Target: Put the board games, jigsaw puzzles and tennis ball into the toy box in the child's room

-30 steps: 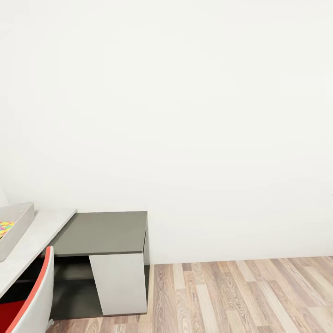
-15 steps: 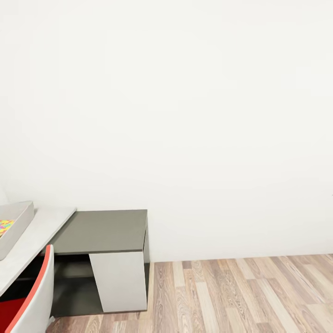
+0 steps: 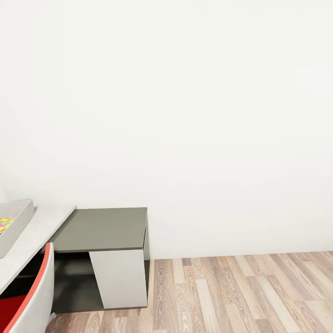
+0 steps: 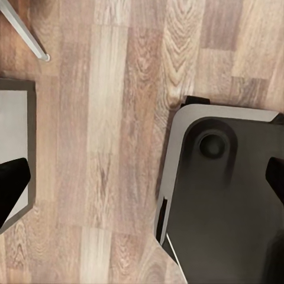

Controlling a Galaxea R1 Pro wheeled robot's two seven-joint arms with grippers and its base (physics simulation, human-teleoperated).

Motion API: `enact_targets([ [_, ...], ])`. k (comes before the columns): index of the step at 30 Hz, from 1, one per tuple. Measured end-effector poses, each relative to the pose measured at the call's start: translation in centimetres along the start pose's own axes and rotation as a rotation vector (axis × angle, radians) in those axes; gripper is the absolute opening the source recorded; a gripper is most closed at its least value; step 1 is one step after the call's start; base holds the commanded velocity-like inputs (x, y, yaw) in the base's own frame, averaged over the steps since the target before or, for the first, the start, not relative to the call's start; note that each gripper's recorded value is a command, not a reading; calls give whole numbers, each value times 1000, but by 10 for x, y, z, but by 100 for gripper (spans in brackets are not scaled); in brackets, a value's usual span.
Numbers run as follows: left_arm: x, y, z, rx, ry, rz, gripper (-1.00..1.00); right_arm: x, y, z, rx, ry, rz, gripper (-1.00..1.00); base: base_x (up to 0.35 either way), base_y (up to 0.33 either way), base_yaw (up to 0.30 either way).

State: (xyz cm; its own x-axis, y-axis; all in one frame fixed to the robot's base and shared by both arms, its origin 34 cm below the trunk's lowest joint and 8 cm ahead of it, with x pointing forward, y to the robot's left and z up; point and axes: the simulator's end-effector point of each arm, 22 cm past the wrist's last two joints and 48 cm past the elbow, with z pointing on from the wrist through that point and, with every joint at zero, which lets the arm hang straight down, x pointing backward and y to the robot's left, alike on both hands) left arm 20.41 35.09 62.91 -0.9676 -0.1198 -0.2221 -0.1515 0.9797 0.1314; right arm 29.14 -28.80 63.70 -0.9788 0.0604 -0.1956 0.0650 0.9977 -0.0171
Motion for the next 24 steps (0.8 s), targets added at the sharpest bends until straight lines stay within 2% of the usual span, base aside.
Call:
enact_targets([
  [7, 0, 0, 0, 0, -1, 1, 100, 15, 7, 0, -9, 18, 2, 100, 0, 0, 0],
  [24, 0, 0, 0, -1, -1, -1, 100, 16, 7, 0, -9, 20, 0, 100, 0, 0, 0],
])
